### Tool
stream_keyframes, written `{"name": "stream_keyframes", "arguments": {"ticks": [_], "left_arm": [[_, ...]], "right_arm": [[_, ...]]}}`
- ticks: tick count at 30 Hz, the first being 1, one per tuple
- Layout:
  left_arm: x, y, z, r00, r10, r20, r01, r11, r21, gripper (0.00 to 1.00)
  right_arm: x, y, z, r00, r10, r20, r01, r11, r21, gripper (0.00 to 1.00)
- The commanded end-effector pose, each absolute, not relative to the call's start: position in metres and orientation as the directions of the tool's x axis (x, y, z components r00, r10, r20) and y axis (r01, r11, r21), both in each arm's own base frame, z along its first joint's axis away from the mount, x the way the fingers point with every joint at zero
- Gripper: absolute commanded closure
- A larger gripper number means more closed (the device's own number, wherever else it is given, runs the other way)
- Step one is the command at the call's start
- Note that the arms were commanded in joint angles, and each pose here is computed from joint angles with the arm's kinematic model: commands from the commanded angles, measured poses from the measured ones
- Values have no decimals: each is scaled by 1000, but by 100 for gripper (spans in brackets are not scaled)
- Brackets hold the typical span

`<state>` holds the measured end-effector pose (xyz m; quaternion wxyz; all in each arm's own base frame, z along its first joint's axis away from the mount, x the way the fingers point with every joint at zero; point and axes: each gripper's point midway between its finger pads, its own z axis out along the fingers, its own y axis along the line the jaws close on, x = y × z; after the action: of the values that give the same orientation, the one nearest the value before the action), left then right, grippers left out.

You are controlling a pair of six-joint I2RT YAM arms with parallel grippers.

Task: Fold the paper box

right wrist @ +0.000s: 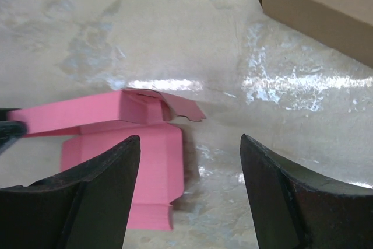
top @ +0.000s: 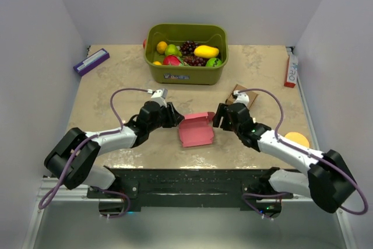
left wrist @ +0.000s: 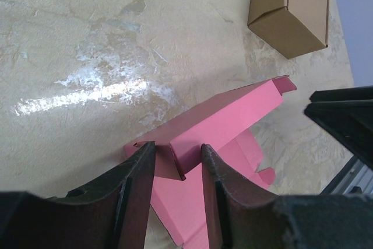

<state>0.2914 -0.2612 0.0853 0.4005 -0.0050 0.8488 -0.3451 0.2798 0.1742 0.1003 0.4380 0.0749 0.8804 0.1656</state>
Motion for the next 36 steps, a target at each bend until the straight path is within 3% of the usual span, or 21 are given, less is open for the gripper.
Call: {"name": "stream_keyframes", "arguments": {"ticks": [1, 18, 22, 23, 27, 36], "left_arm": [[297, -258, 88, -666, -259, -700, 276, 786, -553, 59], [297, -258, 86, -670, -251, -699, 277, 789, -549, 59], [295, -258, 84, -673, -248, -697, 276, 790, -548, 59], [296, -257, 83, -673, -247, -697, 275, 791, -546, 59], [296, -258, 82, -674, -249, -695, 274, 789, -549, 59], [297, -260, 85, -672, -255, -696, 275, 786, -554, 60]], "right_arm": [[290, 174, 85, -616, 208, -760, -29, 958, 285, 28], [318, 199, 69, -565, 24, -825, -218, 960, 178, 48], [311, 206, 74, -550, 22, -835, -275, 939, 206, 66], [309, 206, 75, -547, 26, -837, -280, 936, 212, 76], [303, 207, 84, -530, 36, -847, -303, 925, 229, 91], [292, 218, 81, -573, 22, -820, -333, 907, 257, 98]]}}
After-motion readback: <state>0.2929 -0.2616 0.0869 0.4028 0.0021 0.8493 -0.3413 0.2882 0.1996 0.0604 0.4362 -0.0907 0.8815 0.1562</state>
